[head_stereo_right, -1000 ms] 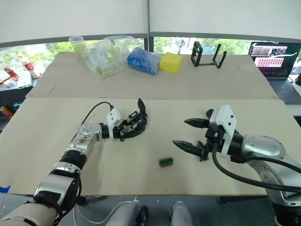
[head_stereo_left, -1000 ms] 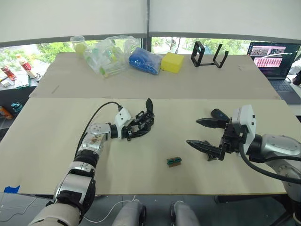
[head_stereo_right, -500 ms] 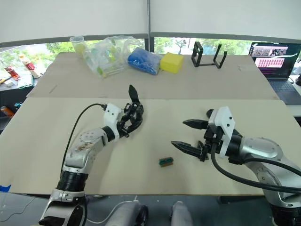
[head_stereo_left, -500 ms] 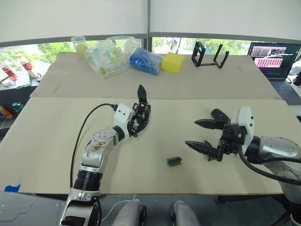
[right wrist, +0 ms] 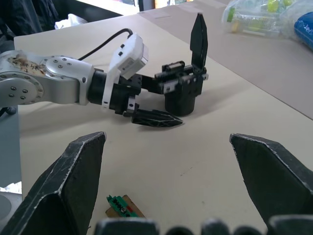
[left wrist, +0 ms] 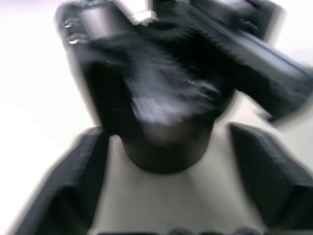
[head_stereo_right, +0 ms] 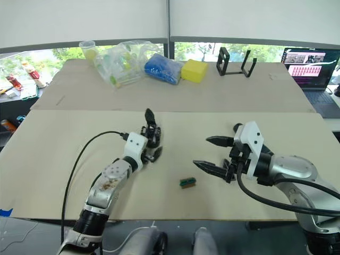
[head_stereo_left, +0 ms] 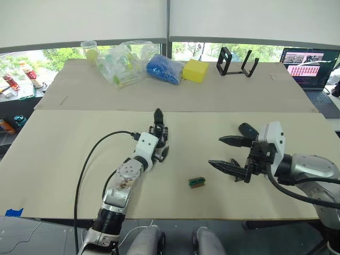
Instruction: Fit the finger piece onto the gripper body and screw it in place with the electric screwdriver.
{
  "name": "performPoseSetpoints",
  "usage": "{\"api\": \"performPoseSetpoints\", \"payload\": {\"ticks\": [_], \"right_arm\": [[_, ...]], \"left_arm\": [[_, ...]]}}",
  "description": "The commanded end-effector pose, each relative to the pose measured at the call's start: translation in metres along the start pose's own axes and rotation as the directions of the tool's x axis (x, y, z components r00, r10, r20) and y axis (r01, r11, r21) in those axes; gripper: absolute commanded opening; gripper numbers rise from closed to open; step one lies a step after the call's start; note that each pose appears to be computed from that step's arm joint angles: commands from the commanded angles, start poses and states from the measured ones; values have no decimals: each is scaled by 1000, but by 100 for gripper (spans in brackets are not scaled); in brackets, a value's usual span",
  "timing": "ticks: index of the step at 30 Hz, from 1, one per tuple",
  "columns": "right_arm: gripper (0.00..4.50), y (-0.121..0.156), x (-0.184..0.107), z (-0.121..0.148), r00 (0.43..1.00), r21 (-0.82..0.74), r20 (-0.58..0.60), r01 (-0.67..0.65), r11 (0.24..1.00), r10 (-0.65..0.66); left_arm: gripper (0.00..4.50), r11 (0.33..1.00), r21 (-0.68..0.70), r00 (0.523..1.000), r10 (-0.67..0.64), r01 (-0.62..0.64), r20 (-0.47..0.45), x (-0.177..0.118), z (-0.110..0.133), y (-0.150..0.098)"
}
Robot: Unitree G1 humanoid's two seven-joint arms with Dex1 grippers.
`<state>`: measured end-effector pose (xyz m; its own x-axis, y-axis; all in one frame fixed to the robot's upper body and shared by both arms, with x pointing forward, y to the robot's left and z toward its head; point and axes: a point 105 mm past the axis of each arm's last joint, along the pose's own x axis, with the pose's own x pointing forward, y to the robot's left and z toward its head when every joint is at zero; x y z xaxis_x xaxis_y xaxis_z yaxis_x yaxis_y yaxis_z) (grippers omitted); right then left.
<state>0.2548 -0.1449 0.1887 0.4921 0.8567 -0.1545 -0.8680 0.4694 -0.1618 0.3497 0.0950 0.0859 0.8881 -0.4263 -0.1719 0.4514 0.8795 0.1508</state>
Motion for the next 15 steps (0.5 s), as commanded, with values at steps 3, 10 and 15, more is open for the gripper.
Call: {"api": "performPoseSetpoints", "payload": {"ticks": [3,10,15], "right_arm": [[450,0,-3,10,1000,-54,23,-1,999,2],[450,-1,-1,11,1000,-60,27,-6,998,8],[450,-2,1,13,999,-68,31,-7,998,9]], "left_arm": [[444,987,-29,987,-155,156,33,-18,10,15],[444,920,85,922,-387,383,26,-16,15,37],[444,870,175,879,-475,461,45,-3,25,50]]}}
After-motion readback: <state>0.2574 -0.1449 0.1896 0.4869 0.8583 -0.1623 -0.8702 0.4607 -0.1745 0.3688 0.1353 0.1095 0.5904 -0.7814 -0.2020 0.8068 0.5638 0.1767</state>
